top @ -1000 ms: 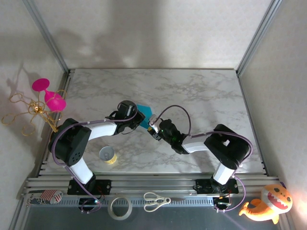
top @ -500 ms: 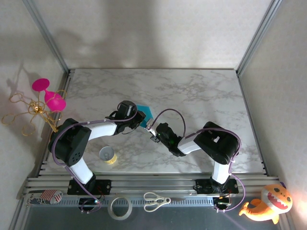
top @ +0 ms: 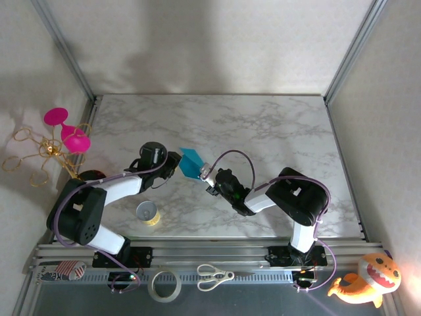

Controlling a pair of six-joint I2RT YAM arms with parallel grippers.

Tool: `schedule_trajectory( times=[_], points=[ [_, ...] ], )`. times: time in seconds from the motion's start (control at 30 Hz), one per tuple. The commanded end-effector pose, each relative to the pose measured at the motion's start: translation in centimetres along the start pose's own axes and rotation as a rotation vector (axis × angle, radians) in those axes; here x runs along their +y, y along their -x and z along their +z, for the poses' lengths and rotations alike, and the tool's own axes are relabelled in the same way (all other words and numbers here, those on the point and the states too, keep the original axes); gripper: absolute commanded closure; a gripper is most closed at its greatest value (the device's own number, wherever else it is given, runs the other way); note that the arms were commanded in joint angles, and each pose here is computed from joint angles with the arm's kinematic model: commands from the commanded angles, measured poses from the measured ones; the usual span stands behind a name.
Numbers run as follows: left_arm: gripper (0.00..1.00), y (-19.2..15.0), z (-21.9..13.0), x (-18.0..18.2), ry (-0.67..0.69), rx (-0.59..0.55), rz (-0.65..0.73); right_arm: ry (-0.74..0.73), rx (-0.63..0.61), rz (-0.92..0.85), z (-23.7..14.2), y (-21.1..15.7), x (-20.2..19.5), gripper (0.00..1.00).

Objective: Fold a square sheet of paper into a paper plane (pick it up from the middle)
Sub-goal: Fourth fold the wing at the center of the table.

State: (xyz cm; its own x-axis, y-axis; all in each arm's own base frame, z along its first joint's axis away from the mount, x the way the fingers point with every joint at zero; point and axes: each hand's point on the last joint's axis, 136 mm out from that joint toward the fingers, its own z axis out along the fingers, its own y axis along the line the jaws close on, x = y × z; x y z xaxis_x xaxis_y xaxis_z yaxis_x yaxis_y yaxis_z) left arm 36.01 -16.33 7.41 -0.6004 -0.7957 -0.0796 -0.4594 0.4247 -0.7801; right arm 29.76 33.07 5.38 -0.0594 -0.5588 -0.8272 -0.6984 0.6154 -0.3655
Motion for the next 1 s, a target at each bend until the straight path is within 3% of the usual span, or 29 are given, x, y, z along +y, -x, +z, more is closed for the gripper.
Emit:
schedule_trajectory(
  times=[0.0,0.27,0.6,0.97],
  points=[
    [0.76,-1.0,1.0,-0.3,-0.043,0.055,-0.002,0.022,-0.013,0.025,0.0,-0.3,0.2,0.9],
    [0.79,-3.6,4.2,0.0,-0.01,0.168,0.039,0.052,-0.002,0.034,0.2,-0.6,0.4,0.89],
    [0.77,-3.8,4.9,3.0,0.114,0.161,0.074,0.073,0.021,0.016,1.1,-1.0,0.9,0.83],
    [0.77,-3.9,4.7,3.6,0.133,0.161,0.078,0.051,0.031,0.018,1.2,-1.2,0.6,0.81]
  ],
)
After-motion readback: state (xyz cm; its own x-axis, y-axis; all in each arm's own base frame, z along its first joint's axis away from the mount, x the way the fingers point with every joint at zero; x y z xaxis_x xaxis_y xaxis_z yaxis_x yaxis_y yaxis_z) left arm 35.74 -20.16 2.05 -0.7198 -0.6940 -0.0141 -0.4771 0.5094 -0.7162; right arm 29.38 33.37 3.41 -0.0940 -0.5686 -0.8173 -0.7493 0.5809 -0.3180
